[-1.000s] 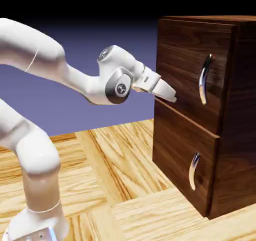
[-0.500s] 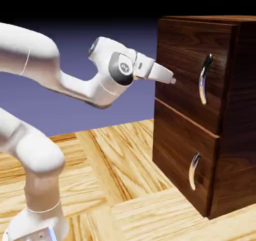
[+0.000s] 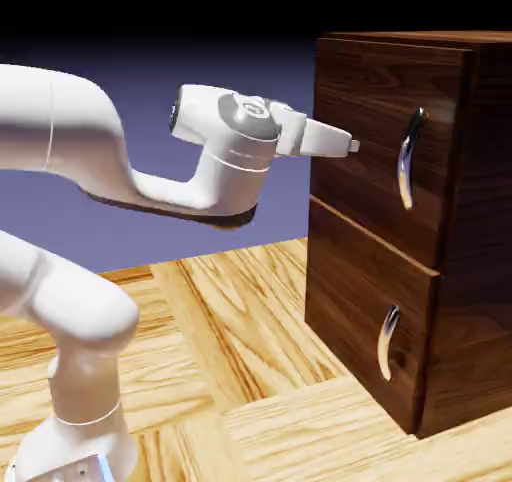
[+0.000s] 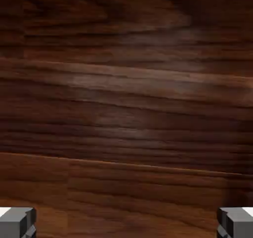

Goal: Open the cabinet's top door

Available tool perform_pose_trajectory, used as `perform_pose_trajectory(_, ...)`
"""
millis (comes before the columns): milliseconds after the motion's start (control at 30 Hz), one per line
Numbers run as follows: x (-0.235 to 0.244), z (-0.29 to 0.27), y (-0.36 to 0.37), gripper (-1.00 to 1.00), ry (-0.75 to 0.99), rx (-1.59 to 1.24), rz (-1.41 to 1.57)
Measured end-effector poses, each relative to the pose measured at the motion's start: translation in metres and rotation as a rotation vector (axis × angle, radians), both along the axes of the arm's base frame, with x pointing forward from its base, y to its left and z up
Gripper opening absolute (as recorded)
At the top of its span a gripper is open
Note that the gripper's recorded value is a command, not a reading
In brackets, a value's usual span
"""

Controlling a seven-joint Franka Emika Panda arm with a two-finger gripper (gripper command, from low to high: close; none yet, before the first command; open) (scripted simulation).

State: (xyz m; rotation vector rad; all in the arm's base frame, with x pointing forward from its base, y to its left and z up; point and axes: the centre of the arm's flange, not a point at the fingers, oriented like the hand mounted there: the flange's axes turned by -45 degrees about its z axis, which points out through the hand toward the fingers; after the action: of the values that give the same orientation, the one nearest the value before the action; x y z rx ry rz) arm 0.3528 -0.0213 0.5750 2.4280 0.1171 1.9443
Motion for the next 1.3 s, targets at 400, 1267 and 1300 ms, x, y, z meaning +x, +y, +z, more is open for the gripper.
perform_pose_trajectory(400, 0.005, -0.015, -0.049, 0.0, -0.132, 0.04, 0.003)
perform_pose_trajectory(1267, 0.017, -0.042, -0.071, -1.0, -0.224, 0.062, -0.13)
perform_pose_trajectory(1300, 0.01, -0.043, -0.067, -1.0, -0.225, 0.06, -0.149)
